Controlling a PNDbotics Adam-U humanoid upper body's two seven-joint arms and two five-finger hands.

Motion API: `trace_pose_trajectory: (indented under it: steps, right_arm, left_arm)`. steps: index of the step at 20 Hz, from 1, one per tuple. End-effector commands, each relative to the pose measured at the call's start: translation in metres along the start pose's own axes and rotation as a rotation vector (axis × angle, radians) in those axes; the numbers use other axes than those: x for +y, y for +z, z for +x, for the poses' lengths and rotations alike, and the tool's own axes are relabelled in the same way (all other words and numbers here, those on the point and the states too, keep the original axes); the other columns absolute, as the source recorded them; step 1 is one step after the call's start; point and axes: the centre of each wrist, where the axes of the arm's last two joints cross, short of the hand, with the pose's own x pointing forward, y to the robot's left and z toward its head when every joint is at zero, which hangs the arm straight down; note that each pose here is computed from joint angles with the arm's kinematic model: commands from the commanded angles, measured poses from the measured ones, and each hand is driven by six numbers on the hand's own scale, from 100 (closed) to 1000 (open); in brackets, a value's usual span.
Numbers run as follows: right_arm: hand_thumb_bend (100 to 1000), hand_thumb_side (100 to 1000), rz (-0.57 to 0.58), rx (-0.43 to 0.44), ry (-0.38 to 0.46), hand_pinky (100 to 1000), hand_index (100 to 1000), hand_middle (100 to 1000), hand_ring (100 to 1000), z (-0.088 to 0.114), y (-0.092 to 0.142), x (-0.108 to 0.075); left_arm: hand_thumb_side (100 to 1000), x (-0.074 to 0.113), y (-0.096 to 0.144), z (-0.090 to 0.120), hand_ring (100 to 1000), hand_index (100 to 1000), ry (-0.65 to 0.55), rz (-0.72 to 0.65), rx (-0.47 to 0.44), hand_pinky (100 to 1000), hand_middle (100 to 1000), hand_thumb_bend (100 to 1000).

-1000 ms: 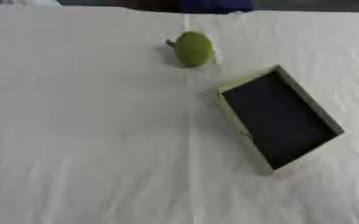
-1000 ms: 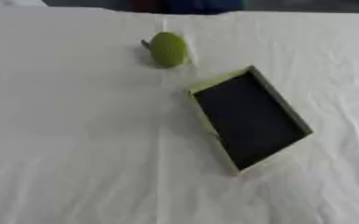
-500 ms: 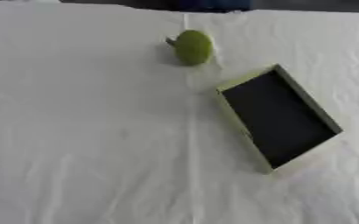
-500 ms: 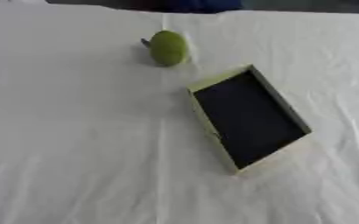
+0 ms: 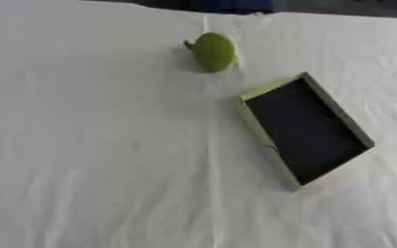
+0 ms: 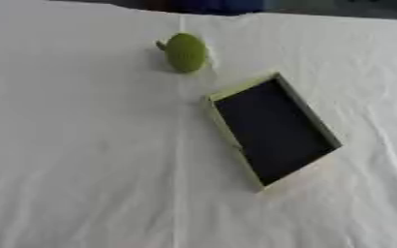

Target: Pick up objects on the table and place them in the box.

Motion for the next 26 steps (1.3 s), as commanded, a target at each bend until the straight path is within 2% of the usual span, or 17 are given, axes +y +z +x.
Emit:
trace_pose_trajectory:
  steps: [1, 9, 12, 16, 23, 26]
  right_arm:
    - [248, 514, 0.110, -0.019, 0.069, 811, 893, 844, 834, 0.000, -0.003, -0.009]
    - [311, 512, 0.351, -0.113, 0.117, 821, 911, 864, 860, -0.002, -0.017, -0.001]
    - [326, 477, 0.413, -0.135, 0.119, 826, 919, 870, 866, -0.005, -0.018, -0.001]
    - [323, 434, 0.434, -0.133, 0.099, 833, 919, 869, 865, -0.010, -0.018, -0.002]
    - [280, 349, 0.407, -0.120, 0.010, 848, 937, 870, 858, -0.016, -0.027, 0.002]
    - [289, 306, 0.410, -0.111, -0.027, 855, 943, 871, 860, -0.018, -0.036, 0.005]
  left_arm:
    - [492, 0.002, -0.007, 0.006, 849, 719, -0.013, -0.021, -0.037, 762, 633, 242]
    - [492, 0.002, -0.007, 0.006, 849, 719, -0.010, -0.028, -0.037, 762, 633, 241]
    - [491, 0.001, -0.007, 0.006, 849, 719, -0.009, -0.028, -0.037, 762, 633, 241]
    - [491, 0.001, -0.007, 0.006, 849, 719, -0.009, -0.029, -0.036, 762, 633, 240]
    - [494, 0.000, -0.006, 0.006, 851, 719, -0.004, -0.032, -0.032, 762, 633, 236]
    - [494, 0.000, -0.006, 0.006, 851, 719, -0.002, -0.033, -0.031, 762, 633, 236]
